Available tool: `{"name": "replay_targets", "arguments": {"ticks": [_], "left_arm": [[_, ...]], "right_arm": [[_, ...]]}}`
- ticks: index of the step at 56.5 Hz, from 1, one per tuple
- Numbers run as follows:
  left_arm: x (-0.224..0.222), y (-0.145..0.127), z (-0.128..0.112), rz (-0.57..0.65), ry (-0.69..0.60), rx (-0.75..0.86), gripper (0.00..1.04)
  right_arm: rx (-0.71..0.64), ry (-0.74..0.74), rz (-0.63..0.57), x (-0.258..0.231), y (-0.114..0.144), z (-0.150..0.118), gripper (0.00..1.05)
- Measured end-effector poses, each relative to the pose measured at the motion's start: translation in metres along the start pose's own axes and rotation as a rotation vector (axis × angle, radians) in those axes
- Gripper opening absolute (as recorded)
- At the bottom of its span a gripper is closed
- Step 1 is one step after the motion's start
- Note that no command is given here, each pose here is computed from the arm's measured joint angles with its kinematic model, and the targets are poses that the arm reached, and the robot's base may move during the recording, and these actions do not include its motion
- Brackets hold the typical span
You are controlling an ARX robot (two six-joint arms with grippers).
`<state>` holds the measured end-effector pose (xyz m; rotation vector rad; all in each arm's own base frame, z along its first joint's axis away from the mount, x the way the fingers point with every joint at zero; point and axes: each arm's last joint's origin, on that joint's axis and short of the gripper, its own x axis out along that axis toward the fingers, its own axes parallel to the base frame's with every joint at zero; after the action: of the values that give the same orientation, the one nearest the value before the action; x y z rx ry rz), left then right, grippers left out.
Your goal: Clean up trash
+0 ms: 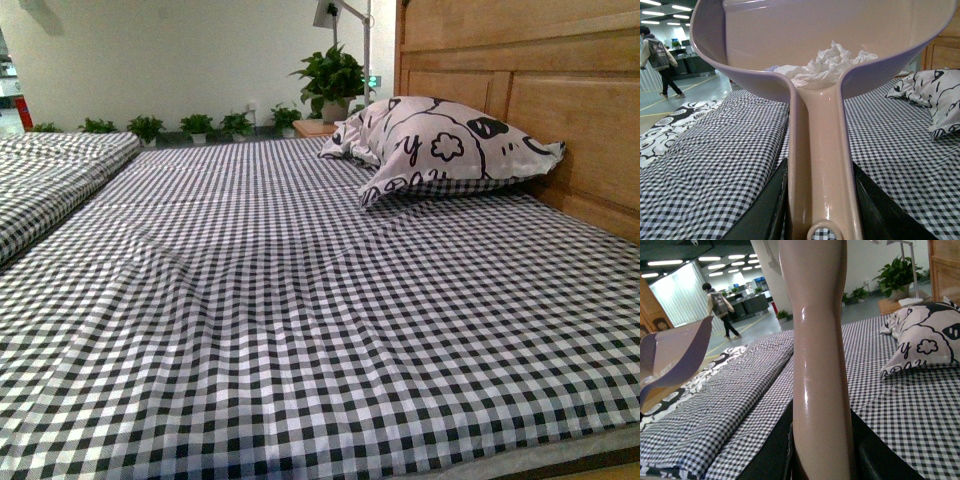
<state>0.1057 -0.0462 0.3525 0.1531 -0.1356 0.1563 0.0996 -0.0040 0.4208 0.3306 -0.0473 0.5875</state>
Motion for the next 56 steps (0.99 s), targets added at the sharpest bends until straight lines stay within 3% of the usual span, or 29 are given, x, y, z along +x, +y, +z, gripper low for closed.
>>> {"name": "replay_targets", "arguments": {"ticks": [56], "left_arm": [[0.0, 0.0, 0.0, 0.0, 0.0, 0.0, 0.29]], "right_arm": [[0.0, 0.0, 0.0, 0.0, 0.0, 0.0, 0.2]]}}
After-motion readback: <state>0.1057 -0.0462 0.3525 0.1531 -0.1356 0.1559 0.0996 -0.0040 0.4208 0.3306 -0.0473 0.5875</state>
